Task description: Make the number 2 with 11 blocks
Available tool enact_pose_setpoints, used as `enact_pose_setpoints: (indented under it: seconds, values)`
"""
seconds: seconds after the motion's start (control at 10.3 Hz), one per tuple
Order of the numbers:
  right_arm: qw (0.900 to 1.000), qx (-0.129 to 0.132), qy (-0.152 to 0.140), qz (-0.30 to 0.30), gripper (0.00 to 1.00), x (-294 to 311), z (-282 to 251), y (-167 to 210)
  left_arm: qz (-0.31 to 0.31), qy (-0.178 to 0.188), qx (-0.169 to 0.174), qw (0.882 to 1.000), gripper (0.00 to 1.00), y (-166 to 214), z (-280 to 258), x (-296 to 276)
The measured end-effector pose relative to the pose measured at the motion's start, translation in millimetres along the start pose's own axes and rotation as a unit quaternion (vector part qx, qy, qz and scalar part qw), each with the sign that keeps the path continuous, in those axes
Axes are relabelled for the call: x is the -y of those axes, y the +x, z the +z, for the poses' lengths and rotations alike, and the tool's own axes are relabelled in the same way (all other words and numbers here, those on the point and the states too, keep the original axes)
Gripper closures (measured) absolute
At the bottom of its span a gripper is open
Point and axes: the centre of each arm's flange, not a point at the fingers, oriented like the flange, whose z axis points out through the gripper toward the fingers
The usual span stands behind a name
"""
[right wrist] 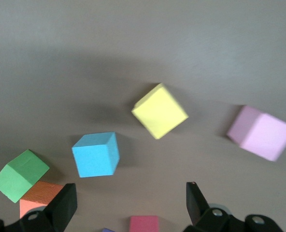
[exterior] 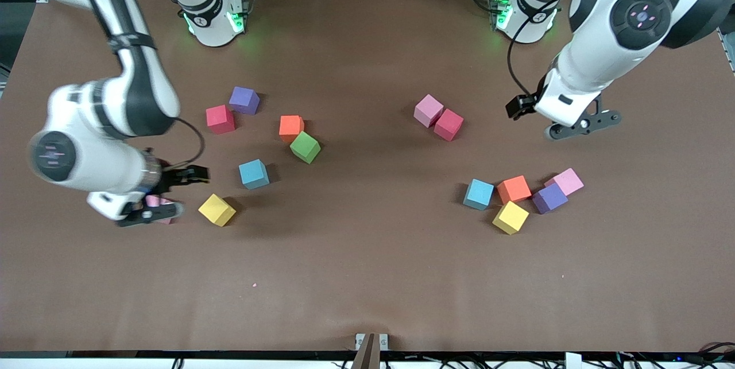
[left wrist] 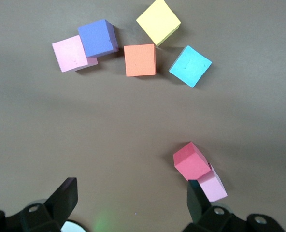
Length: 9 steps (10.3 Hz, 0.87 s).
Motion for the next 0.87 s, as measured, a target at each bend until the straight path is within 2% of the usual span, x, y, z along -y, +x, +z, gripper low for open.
enact_pose_setpoints:
  seconds: [0.29,0.48,0.68,0.87]
  values:
    - [0.997,0.033,0.018,0.072,0.00,55,47,-6,0.009,-0.008,-0.026,1.000,0.00,25,40,-10]
    - [0.991,0.028,0.012,0.133,0.00,106,75,-7,0.024,0.007,-0.035,0.999,0.00,46,69,-17]
    - [0.978,0.009,0.005,0.210,0.00,160,105,-16,0.032,0.007,-0.027,0.999,0.00,56,91,-24]
    - [0.953,0.008,-0.002,0.301,0.00,189,123,-28,0.037,0.004,-0.024,0.999,0.00,63,107,-28]
